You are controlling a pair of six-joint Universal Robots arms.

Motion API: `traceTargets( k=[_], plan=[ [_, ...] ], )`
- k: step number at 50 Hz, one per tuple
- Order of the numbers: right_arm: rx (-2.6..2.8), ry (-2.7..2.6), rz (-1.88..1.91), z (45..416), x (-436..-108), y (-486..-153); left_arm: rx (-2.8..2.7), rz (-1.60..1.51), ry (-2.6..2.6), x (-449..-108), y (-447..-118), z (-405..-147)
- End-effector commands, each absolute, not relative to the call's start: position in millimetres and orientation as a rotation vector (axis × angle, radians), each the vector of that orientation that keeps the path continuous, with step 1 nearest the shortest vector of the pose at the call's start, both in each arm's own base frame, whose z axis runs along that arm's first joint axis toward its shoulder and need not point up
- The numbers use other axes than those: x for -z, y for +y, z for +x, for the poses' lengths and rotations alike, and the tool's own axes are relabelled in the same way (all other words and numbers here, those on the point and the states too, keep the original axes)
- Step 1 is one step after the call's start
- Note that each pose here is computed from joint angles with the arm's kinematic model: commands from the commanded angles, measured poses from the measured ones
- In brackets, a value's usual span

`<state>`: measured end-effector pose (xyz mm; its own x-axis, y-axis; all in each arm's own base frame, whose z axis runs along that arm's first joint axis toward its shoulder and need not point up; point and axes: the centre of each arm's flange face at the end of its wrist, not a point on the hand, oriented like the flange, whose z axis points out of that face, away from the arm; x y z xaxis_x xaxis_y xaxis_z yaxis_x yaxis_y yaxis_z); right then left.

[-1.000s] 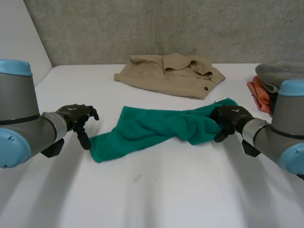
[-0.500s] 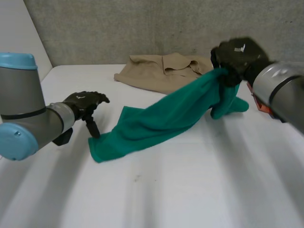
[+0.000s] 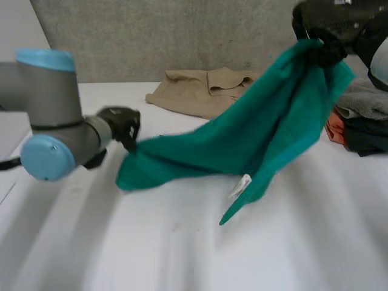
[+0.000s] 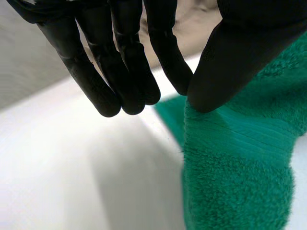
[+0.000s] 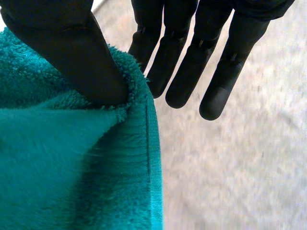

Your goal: Fold the laundry.

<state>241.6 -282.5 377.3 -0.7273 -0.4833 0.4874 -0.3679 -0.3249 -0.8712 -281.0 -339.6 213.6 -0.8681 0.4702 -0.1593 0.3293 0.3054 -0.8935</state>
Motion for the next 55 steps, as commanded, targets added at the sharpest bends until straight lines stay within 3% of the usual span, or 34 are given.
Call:
traceTargets(
  k=[1,6,11,15,21,29,36,42,50,55],
  plan=[
    [2.209,1.842,-1.099,242,-355,-313,-1.853,-0.705,-2.220,-270,-370,-275],
    [2.293,1.796,-1.006,248,-363,-321,-1.998,-0.665,-2.114,-306,-375,-274],
    [2.537,1.526,-0.823,251,-386,-338,-2.261,-0.378,-2.022,-358,-373,-250],
    [2.587,1.423,-0.766,246,-385,-346,-2.353,-0.255,-1.917,-378,-358,-240],
    [2.421,1.577,-0.864,241,-345,-348,-2.289,-0.390,-1.998,-345,-341,-238],
    [2.024,1.947,-1.076,234,-242,-329,-1.857,-0.702,-2.402,-229,-297,-227],
    [1.800,2.147,-1.271,229,-171,-314,-1.606,-0.884,-2.568,-179,-277,-222],
    [1.741,2.229,-1.288,226,-152,-309,-1.498,-0.928,-2.581,-185,-270,-222],
    [1.782,2.215,-1.261,225,-155,-302,-1.667,-0.875,-2.449,-235,-288,-225],
    [1.825,2.203,-1.254,223,-158,-302,-1.669,-0.892,-2.452,-228,-301,-235]
  ],
)
